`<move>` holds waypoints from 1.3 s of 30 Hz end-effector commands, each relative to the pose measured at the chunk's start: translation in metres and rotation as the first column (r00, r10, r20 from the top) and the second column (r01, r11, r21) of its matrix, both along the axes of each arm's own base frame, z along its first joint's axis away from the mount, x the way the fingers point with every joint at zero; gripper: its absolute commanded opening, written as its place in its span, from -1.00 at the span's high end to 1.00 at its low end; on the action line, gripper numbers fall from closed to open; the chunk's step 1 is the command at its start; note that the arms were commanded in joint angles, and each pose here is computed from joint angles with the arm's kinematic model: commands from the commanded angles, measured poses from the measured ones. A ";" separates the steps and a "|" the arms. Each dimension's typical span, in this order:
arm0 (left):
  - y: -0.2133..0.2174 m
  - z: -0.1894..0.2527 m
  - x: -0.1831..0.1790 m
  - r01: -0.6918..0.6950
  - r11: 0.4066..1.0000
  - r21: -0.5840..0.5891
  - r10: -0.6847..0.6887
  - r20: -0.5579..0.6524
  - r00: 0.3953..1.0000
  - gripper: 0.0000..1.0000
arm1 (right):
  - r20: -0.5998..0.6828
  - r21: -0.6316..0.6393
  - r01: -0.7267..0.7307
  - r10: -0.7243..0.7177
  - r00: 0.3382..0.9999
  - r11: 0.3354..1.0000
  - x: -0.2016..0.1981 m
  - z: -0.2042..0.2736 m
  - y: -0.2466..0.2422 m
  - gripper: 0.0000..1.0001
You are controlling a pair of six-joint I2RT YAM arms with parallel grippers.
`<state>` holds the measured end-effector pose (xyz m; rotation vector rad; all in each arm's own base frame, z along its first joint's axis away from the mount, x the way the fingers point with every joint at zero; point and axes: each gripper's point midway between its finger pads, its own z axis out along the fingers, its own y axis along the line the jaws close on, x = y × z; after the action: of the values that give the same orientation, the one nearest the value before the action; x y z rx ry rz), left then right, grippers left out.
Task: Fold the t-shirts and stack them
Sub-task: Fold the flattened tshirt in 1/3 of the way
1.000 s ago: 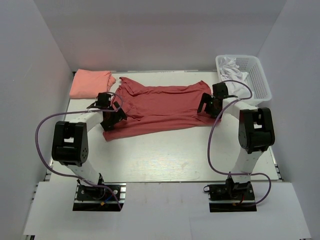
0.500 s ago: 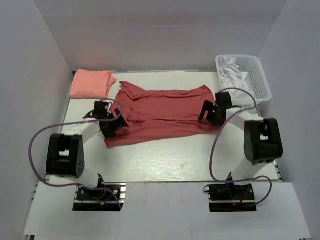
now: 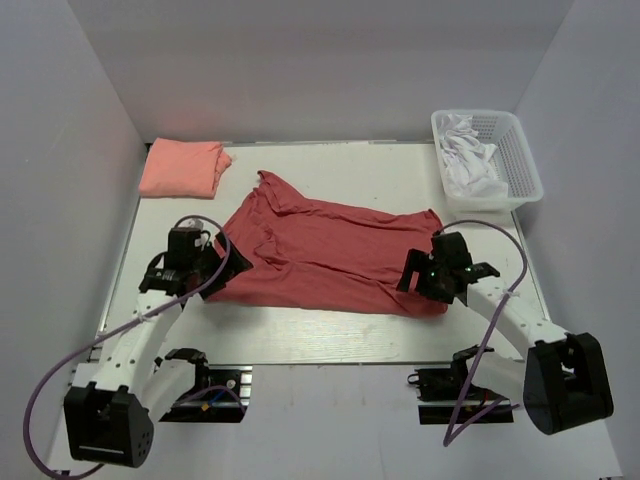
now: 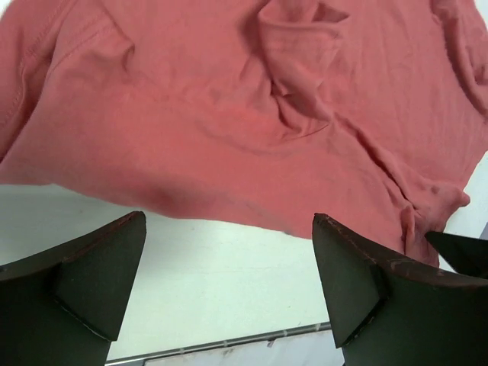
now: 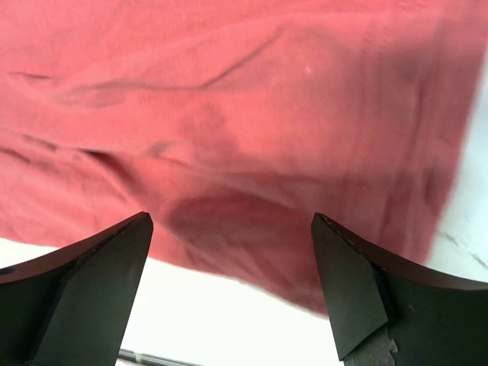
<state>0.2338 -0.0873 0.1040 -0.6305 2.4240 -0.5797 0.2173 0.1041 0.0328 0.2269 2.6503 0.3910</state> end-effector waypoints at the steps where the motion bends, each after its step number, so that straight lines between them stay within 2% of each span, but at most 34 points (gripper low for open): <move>1: -0.003 0.021 0.019 0.035 0.999 0.034 -0.036 0.052 0.998 -1.00 | 0.088 -0.028 0.024 -0.021 0.996 0.999 0.016 0.036 -0.004 -0.81; 3: -0.009 0.028 0.034 0.059 0.997 0.042 -0.062 0.068 0.996 -1.00 | 0.189 0.005 0.020 -0.020 0.982 1.000 0.037 0.068 0.002 -0.81; 7: -0.021 0.020 0.060 0.091 0.993 0.078 -0.094 0.036 0.995 -1.00 | 0.265 0.011 0.033 -0.034 0.964 0.999 0.058 0.094 0.003 -0.81; 9: -0.027 0.013 0.071 0.100 0.991 0.087 -0.102 0.020 0.995 -0.96 | 0.278 -0.001 0.063 -0.060 0.959 0.998 0.064 0.100 -0.001 -0.81; 10: -0.028 0.012 0.082 0.094 0.989 0.110 -0.097 0.020 0.995 -0.84 | 0.290 -0.010 0.077 -0.071 0.954 0.997 0.066 0.103 -0.004 -0.81; 14: -0.036 -0.002 0.094 0.116 0.984 0.137 -0.115 -0.016 0.993 -0.69 | 0.297 -0.049 0.126 -0.106 0.949 0.991 0.068 0.103 -0.015 -0.81; 21: -0.046 -0.028 0.108 0.142 0.969 0.203 -0.130 -0.073 0.989 -0.52 | 0.290 -0.088 0.165 -0.133 0.948 0.982 0.064 0.100 -0.025 -0.81; 24: -0.049 -0.032 0.111 0.145 0.961 0.236 -0.128 -0.086 0.988 -0.31 | 0.290 -0.093 0.169 -0.135 0.947 0.981 0.065 0.101 -0.027 -0.81; 25: -0.049 -0.034 0.113 0.145 0.961 0.235 -0.128 -0.084 0.988 -0.17 | 0.290 -0.097 0.168 -0.133 0.948 0.981 0.065 0.101 -0.027 -0.81; 28: -0.056 -0.029 0.123 0.143 0.963 0.227 -0.138 -0.036 0.990 0.10 | 0.287 -0.103 0.161 -0.126 0.950 0.981 0.064 0.100 -0.027 -0.81; 30: -0.058 -0.026 0.130 0.146 0.962 0.229 -0.147 -0.013 0.989 0.13 | 0.285 -0.107 0.161 -0.125 0.950 0.981 0.063 0.099 -0.028 -0.81; 31: -0.059 -0.026 0.132 0.146 0.962 0.229 -0.147 -0.014 0.989 0.22 | 0.288 -0.108 0.165 -0.128 0.949 0.980 0.064 0.100 -0.029 -0.81; 35: -0.066 -0.039 0.140 0.162 0.959 0.234 -0.156 -0.044 0.987 1.00 | 0.281 -0.132 0.177 -0.135 0.950 0.975 0.061 0.097 -0.034 -0.81; 39: -0.085 -0.031 0.147 0.206 0.958 0.200 -0.209 -0.007 0.978 1.00 | 0.289 -0.148 0.189 -0.140 0.947 0.971 0.060 0.099 -0.038 -0.81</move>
<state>0.3677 -0.1558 0.0531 -0.3418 2.5747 -0.3444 0.2732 0.0745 0.1176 0.3000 2.3924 0.1643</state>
